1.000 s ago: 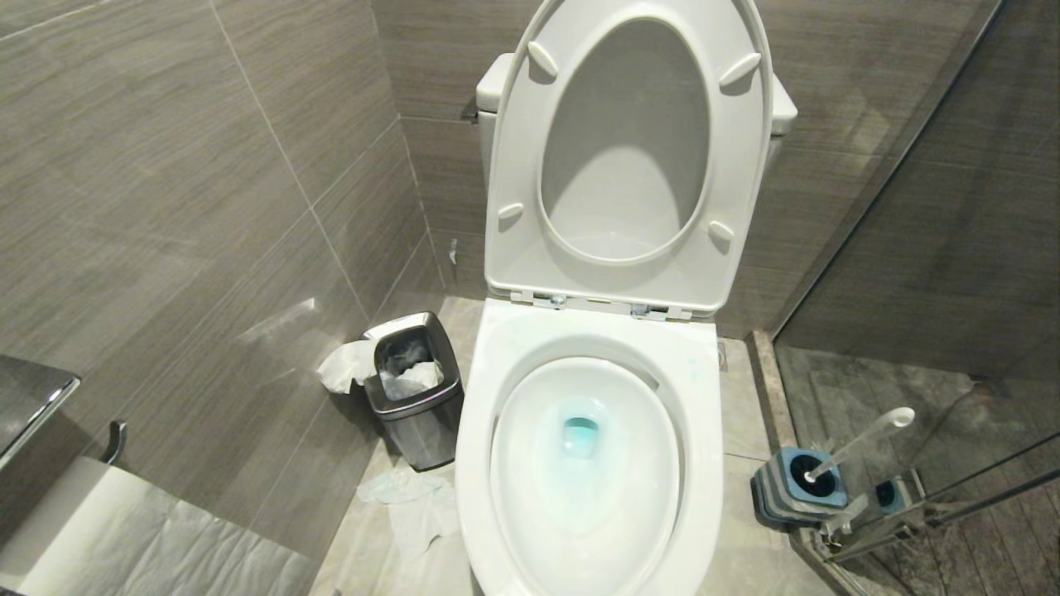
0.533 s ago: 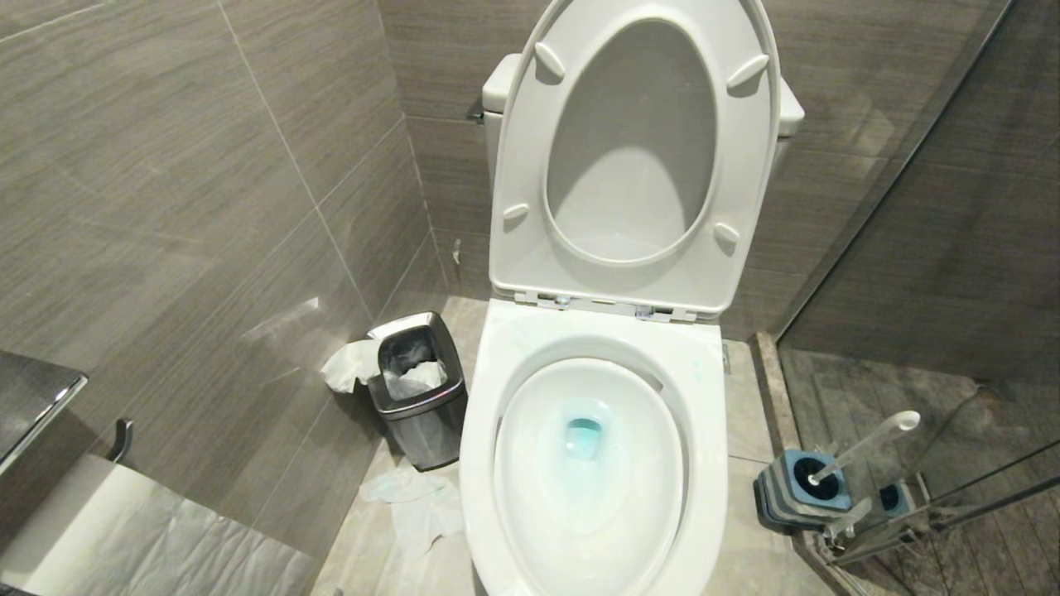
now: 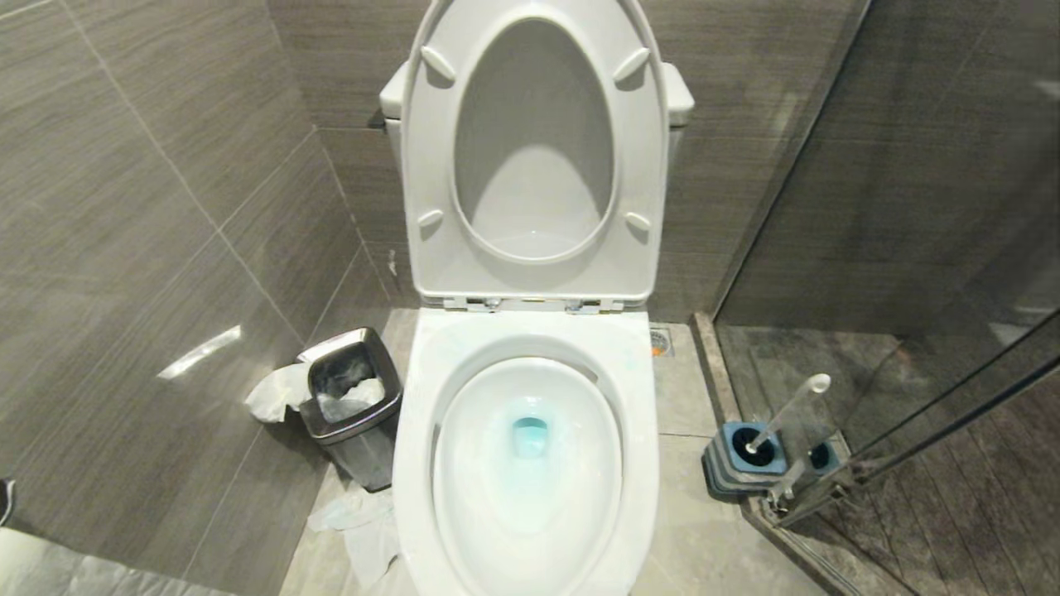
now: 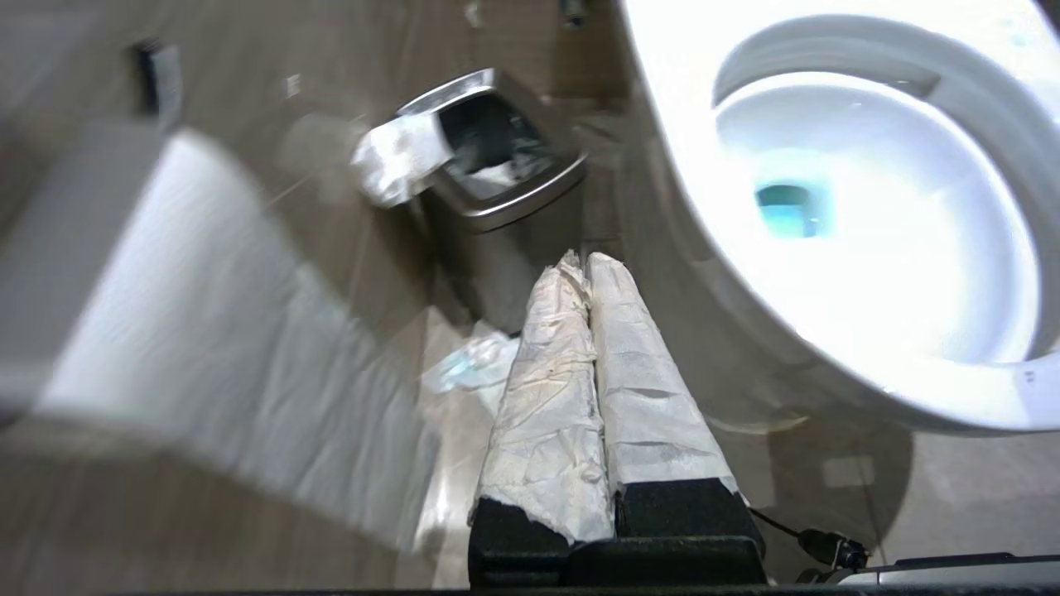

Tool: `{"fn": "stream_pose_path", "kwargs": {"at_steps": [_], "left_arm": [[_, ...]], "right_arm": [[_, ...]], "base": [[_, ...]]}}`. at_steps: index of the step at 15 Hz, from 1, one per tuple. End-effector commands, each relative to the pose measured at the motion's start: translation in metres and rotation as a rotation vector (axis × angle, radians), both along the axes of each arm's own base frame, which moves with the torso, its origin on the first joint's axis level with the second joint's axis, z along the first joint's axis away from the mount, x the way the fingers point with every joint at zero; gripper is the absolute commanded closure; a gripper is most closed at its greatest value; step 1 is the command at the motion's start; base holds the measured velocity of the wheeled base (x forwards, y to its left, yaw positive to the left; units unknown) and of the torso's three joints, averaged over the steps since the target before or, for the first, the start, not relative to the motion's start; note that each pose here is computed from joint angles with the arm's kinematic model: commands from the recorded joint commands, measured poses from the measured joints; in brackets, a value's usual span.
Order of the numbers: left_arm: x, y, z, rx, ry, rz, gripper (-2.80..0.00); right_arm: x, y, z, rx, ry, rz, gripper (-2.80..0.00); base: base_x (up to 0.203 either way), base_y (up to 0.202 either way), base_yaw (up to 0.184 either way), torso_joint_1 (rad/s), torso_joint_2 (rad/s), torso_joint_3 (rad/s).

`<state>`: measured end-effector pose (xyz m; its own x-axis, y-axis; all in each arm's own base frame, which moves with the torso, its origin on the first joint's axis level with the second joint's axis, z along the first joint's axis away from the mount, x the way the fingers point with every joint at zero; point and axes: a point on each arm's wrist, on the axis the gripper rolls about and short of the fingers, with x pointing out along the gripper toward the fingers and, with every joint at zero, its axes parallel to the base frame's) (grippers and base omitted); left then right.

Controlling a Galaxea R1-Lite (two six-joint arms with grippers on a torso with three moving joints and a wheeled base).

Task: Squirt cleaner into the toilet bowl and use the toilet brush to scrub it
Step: Flush the toilet

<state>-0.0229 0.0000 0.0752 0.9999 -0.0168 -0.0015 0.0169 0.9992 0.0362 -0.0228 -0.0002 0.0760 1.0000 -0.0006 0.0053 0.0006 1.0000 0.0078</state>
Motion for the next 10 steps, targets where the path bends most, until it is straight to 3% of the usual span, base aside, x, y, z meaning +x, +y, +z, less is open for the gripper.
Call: {"fn": "stream_pose_path", "kwargs": {"at_steps": [1, 10], "left_arm": [[0.0001, 0.0000, 0.0000, -0.001, 0.002, 0.001, 0.00], [0.0001, 0.0001, 0.0000, -0.004, 0.002, 0.003, 0.00]], "right_arm": [[0.0001, 0.0000, 0.0001, 0.000, 0.001, -0.001, 0.00], [0.0001, 0.0000, 0.0001, -0.003, 0.001, 0.001, 0.00]], "base": [[0.000, 0.002, -0.109, 0.002, 0.00, 0.007], [0.000, 0.000, -0.008, 0.000, 0.00, 0.000]]}}
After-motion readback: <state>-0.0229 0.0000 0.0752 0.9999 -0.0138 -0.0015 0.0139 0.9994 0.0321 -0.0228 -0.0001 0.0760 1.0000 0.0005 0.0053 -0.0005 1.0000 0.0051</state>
